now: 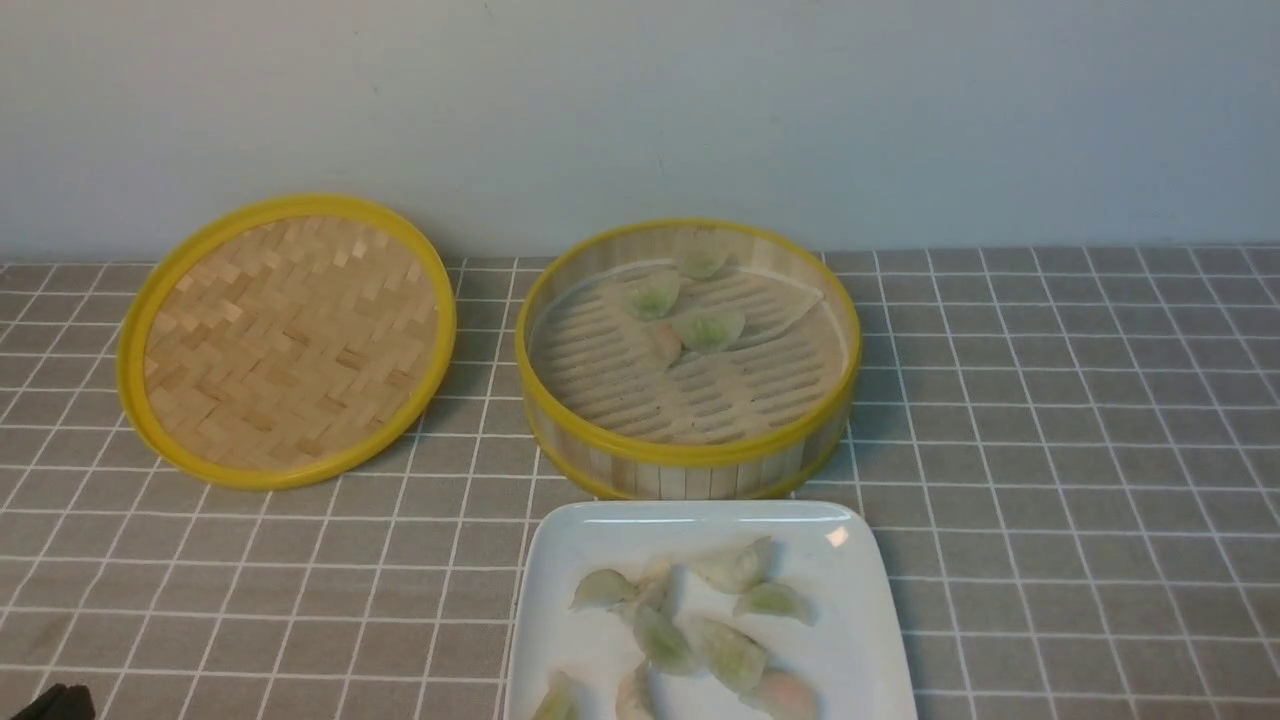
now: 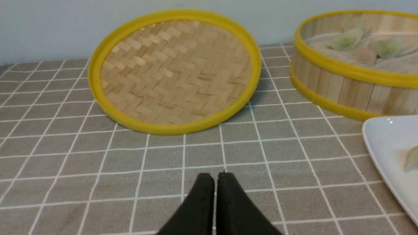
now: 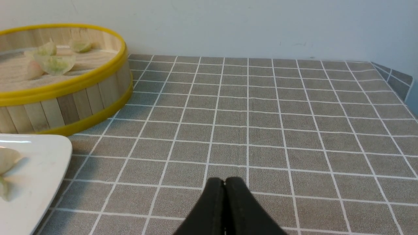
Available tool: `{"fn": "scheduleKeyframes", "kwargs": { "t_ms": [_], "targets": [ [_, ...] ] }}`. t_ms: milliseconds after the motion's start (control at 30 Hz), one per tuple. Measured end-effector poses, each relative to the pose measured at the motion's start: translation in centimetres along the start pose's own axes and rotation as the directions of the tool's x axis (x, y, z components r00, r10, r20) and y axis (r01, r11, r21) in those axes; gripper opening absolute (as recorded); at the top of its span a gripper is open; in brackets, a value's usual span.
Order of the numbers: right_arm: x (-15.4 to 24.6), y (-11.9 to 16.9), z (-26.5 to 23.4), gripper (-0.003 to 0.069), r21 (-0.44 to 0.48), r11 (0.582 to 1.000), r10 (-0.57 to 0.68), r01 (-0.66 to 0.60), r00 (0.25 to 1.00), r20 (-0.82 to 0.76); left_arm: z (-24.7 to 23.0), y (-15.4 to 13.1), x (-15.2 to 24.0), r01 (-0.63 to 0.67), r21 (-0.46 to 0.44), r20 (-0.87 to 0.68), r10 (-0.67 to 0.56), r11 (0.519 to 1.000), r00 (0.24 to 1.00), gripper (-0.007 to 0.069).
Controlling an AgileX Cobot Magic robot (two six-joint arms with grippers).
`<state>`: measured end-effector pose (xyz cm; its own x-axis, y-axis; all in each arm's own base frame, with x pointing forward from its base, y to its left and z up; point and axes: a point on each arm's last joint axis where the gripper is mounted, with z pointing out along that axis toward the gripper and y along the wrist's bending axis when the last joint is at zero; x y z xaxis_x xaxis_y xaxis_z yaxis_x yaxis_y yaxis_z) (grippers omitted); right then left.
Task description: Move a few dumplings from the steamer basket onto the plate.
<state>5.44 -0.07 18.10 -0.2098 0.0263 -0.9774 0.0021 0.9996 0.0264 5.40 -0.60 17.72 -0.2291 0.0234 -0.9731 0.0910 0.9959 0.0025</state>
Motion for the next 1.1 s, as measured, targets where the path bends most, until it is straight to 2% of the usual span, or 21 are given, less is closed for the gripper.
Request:
{"fn": "scheduleKeyframes", "kwargs": {
  "t_ms": [167,1100],
  "targets": [
    [0.00,0.00,0.00,-0.0015,0.000,1.000,0.000,0.000,1.000,0.000,0.00,0.06,0.15,-0.049,-0.006,-0.017,0.049,0.999,0.999,-0.0005],
    [0.00,0.00,0.00,-0.0015,0.000,1.000,0.000,0.000,1.000,0.000,-0.02,0.19,0.59,-0.012,-0.040,-0.066,0.009,0.999,0.998,-0.0005]
  ]
}}
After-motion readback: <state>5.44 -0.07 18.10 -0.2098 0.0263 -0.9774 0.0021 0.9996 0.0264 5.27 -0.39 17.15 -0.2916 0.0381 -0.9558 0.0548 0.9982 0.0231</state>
